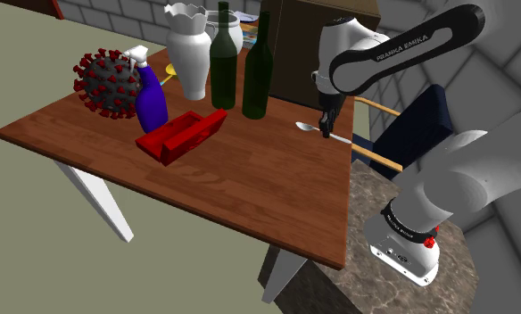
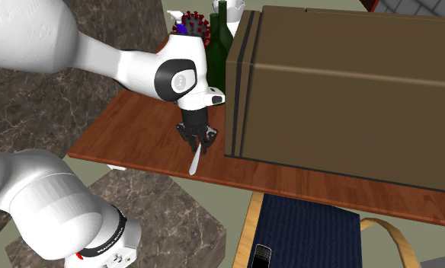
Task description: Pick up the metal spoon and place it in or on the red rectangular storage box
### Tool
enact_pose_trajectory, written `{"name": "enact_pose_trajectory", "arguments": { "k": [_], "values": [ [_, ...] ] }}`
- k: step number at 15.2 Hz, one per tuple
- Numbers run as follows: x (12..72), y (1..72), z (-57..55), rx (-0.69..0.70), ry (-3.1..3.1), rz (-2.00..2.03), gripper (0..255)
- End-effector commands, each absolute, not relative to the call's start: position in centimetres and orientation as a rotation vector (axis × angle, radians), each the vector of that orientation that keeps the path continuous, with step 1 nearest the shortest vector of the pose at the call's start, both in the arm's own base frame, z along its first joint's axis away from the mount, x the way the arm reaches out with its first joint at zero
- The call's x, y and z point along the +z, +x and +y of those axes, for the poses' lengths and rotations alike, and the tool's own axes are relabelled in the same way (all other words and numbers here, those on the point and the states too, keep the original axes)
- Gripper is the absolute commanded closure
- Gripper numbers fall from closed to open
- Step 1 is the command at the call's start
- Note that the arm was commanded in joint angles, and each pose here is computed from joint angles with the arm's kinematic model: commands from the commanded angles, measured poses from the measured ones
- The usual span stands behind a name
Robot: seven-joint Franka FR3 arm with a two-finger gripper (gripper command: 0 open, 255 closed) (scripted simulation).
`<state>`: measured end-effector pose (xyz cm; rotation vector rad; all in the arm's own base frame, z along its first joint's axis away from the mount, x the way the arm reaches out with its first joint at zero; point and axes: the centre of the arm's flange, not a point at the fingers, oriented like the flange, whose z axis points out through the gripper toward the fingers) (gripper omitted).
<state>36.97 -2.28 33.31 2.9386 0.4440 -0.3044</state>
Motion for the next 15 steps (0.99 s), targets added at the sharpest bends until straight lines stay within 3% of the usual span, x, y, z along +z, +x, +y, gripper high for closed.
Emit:
{"name": "enact_pose_trajectory", "arguments": {
  "k": [1, 8, 15],
  "values": [
    [33.3, 37.0, -2.3, -0.304, 2.939, 0.444, 255],
    [33.3, 37.0, -2.3, -0.304, 2.939, 0.444, 255],
    [37.0, 37.0, -2.3, -0.304, 2.939, 0.444, 255]
  ]
}}
